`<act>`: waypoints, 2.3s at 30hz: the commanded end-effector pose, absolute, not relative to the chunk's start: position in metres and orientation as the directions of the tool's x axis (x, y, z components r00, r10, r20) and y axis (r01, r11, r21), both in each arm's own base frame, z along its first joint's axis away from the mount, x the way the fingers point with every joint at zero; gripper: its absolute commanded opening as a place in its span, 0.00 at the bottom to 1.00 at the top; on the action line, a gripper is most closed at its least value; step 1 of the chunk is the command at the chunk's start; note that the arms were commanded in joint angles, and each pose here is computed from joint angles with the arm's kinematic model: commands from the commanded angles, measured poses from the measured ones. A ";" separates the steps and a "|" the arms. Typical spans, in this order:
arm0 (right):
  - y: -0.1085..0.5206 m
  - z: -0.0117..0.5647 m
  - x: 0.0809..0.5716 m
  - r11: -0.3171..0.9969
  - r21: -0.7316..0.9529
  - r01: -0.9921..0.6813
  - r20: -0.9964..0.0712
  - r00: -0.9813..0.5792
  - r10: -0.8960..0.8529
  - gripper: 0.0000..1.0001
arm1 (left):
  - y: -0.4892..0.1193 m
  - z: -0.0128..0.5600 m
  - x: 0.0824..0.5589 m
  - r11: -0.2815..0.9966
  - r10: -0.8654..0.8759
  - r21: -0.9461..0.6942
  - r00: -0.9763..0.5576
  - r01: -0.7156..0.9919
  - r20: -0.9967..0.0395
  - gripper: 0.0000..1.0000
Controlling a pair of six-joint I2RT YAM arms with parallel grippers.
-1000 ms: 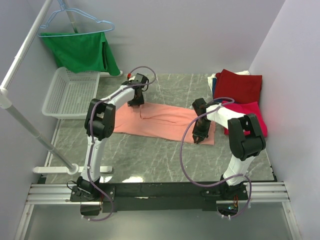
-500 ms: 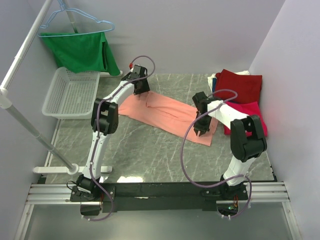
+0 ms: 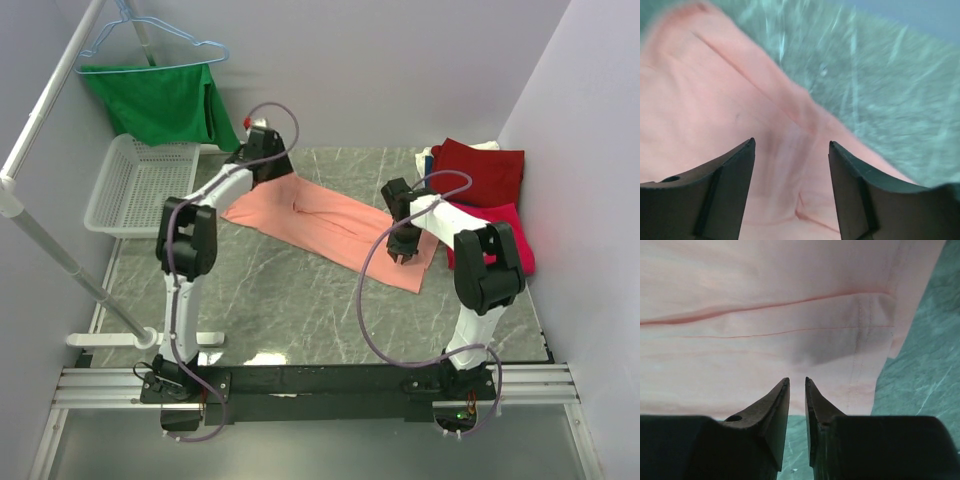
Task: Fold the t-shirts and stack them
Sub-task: Fold the tshirt
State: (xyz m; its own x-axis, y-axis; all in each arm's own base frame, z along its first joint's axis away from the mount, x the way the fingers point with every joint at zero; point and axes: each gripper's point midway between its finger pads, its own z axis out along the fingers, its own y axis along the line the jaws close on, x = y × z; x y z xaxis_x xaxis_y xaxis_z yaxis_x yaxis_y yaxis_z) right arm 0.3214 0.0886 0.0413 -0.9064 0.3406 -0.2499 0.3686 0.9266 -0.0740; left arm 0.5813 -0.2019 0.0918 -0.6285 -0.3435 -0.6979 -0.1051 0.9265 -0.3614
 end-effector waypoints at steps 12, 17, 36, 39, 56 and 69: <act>0.109 -0.009 0.234 0.956 -0.107 0.273 -0.035 -0.962 0.271 0.25 | -0.153 0.208 0.521 0.910 -0.403 -0.389 -0.536 -0.145 -0.742 0.85; 0.130 -0.014 0.194 0.967 -0.052 0.248 0.013 -0.968 0.249 0.25 | -0.143 0.200 0.506 0.915 -0.399 -0.355 -0.562 -0.191 -0.725 0.87; 0.309 0.005 0.119 0.978 0.182 -0.098 0.113 -0.986 -0.120 0.25 | -0.198 0.090 0.545 0.933 -0.352 -0.288 -0.707 -0.215 -0.614 0.87; 0.332 0.009 0.120 0.971 0.188 -0.150 0.090 -0.981 -0.170 0.25 | -0.213 0.072 0.556 0.940 -0.334 -0.277 -0.718 -0.201 -0.611 0.87; 0.306 0.114 0.162 0.974 0.150 -0.171 -0.298 -0.947 -0.120 0.26 | -0.340 0.057 0.618 0.776 -0.321 -0.590 -0.666 0.223 -0.673 0.99; 0.234 0.122 0.220 0.999 0.035 -0.009 -0.418 -0.908 0.007 0.28 | -0.304 0.192 0.585 0.826 -0.334 -0.496 -0.475 0.269 -0.814 0.99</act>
State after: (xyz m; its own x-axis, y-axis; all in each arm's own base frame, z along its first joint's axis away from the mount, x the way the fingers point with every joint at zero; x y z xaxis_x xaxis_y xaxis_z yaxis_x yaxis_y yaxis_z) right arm 0.1952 0.2672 0.1243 -0.9309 -0.0099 -0.3652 -0.0494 0.9939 0.0990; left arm 0.5936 -0.3227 0.0697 -0.6439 -0.3173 -0.6962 0.2035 0.8061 -0.5556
